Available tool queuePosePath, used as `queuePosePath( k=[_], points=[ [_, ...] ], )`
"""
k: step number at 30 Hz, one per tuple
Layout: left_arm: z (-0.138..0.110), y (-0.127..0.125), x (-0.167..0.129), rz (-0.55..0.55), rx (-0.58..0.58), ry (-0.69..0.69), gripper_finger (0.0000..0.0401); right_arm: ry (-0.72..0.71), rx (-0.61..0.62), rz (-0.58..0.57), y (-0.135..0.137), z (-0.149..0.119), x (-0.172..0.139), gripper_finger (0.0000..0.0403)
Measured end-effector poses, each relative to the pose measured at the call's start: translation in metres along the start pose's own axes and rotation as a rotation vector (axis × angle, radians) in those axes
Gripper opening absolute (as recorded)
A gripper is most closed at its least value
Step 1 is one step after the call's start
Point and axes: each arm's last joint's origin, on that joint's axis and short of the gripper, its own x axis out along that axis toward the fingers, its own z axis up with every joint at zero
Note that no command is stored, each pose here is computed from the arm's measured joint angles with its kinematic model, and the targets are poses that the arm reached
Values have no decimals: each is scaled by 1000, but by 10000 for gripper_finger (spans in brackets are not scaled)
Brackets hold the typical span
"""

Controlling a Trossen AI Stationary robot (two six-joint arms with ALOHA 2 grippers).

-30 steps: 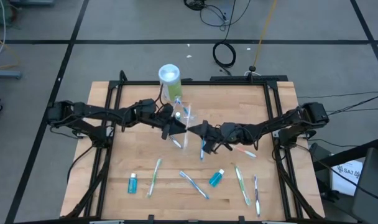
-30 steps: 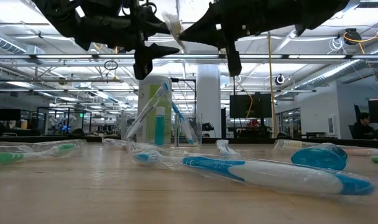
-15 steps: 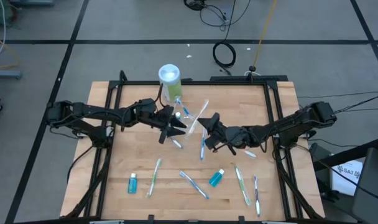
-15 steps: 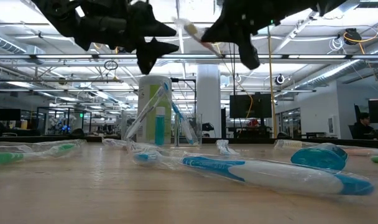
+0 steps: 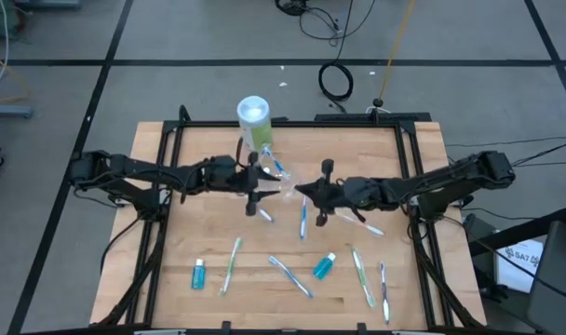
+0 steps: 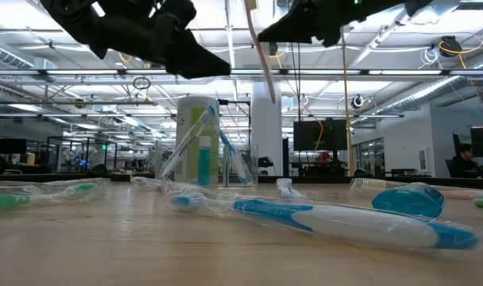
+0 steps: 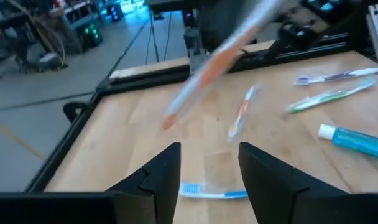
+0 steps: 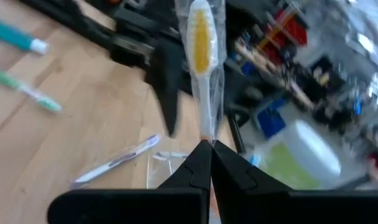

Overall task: Pick & Place toothbrushing station
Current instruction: Put the left orange toothbrush into the left side of the transparent organizer

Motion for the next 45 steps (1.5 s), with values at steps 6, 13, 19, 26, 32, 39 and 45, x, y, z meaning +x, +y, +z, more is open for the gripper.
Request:
queuePosePath(
  k=[6,13,19,26,32,39,45],
  points=[
    [17,-6,-1,10,38,-152,168,17,248,42,-18,-17,13,0],
    [22,-7,-1,27,46,-204,168,-64,390,123,-27,-23,25,0],
    [23,-6,-1,51,23,-206,168,-156,400,196,-21,-23,36,0],
    [23,-7,-1,46,-8,-208,168,-174,397,182,-19,-25,41,0],
    [23,-8,-1,42,-12,-208,126,-184,397,177,-21,-24,41,0],
    [23,-8,-1,40,-48,-208,33,-184,398,176,-20,-24,41,1],
    [22,-6,-1,101,-137,-194,21,-178,401,167,-21,-25,41,32]
  ],
)
